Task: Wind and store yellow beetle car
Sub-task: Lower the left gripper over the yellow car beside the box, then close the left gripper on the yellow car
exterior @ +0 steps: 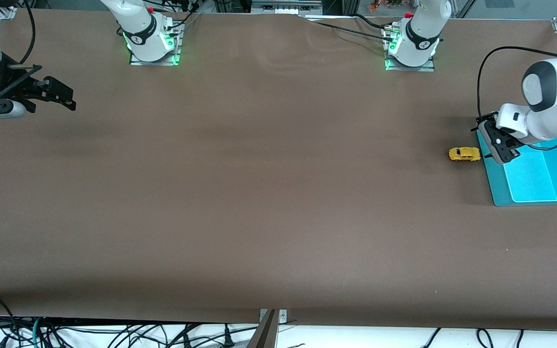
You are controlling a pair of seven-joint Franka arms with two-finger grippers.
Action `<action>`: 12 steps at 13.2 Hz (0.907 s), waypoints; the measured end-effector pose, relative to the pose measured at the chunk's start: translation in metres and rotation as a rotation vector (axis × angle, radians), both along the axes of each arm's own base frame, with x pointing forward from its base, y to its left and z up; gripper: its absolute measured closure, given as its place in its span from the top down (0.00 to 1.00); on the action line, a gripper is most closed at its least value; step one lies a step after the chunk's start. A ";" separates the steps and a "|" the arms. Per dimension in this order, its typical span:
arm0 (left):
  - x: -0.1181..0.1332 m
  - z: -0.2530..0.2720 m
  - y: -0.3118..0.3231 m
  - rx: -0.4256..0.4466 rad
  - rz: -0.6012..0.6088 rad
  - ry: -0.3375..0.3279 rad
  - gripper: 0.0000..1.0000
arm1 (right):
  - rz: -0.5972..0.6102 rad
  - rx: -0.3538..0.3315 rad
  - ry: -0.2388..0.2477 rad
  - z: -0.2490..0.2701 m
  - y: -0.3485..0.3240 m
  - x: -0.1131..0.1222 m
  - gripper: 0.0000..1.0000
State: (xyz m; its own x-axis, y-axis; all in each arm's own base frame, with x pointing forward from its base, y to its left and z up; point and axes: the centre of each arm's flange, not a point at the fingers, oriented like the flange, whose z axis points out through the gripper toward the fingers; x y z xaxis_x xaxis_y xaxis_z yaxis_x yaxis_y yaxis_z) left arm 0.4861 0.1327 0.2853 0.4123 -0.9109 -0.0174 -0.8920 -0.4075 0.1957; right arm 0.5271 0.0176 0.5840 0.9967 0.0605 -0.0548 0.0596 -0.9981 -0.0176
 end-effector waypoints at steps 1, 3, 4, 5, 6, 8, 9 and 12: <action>-0.006 -0.015 0.010 -0.008 -0.026 -0.011 1.00 | 0.000 -0.002 0.000 0.000 0.000 0.000 1.00; -0.011 -0.042 0.027 -0.027 -0.089 -0.022 1.00 | 0.000 -0.012 -0.004 0.002 -0.002 0.000 1.00; -0.012 -0.054 0.030 -0.036 -0.106 -0.018 1.00 | -0.001 -0.015 -0.012 0.005 -0.003 0.001 1.00; -0.013 -0.064 0.029 -0.041 -0.114 -0.013 1.00 | -0.003 -0.016 -0.024 0.011 -0.004 0.002 1.00; -0.013 -0.072 0.027 -0.042 -0.120 -0.017 1.00 | -0.005 -0.016 -0.037 0.017 -0.005 0.002 1.00; -0.019 -0.087 0.023 -0.041 -0.132 -0.027 1.00 | -0.015 -0.015 -0.046 0.022 -0.009 0.003 1.00; -0.022 -0.095 0.020 -0.045 -0.137 -0.023 1.00 | -0.020 -0.015 -0.046 0.022 -0.012 0.003 1.00; -0.021 -0.106 0.014 -0.048 -0.178 -0.044 1.00 | -0.027 -0.014 -0.037 0.018 -0.016 0.005 1.00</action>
State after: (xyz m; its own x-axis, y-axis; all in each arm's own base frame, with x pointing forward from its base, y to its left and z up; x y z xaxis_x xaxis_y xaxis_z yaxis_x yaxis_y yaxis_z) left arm 0.4655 0.1464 0.1792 0.2440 -0.9688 0.0429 -0.9573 -0.2335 0.1701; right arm 0.5319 0.0018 0.6018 0.9993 0.0331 -0.0188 0.0331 -0.9995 -0.0021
